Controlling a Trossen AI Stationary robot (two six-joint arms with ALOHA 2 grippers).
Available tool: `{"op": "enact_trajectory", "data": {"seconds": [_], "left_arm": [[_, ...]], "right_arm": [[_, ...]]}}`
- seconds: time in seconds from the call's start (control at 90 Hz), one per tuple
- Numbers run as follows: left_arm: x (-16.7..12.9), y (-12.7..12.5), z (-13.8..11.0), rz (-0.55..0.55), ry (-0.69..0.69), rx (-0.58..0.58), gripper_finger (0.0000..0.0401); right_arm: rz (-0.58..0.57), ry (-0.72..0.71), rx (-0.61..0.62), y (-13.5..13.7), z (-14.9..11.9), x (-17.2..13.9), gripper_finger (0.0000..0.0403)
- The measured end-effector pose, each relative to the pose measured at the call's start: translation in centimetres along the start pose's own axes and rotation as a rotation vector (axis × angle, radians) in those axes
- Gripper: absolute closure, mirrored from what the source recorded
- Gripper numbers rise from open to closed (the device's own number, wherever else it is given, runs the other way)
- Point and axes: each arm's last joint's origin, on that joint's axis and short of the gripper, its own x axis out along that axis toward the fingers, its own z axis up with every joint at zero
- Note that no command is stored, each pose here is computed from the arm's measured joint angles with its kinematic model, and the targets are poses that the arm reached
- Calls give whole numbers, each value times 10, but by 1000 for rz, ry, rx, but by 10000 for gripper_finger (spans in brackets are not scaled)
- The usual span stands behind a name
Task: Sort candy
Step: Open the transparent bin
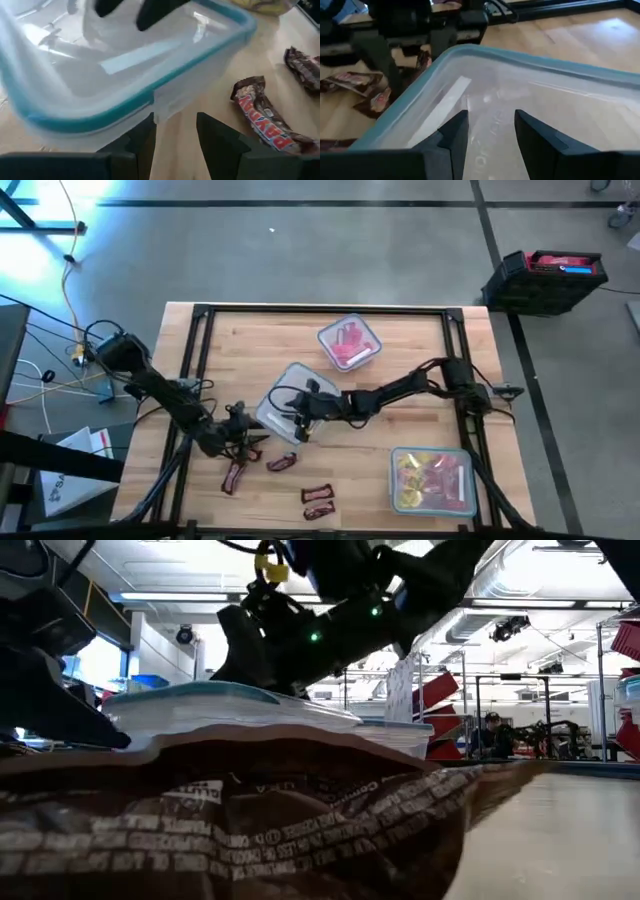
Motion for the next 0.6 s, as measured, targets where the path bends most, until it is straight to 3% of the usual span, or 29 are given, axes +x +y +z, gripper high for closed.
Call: {"op": "enact_trajectory", "data": {"seconds": [0.6], "left_arm": [[8, -16, 15, -15, -63, 7, 275]], "right_arm": [[24, 25, -28, -1, -4, 1, 269]]}}
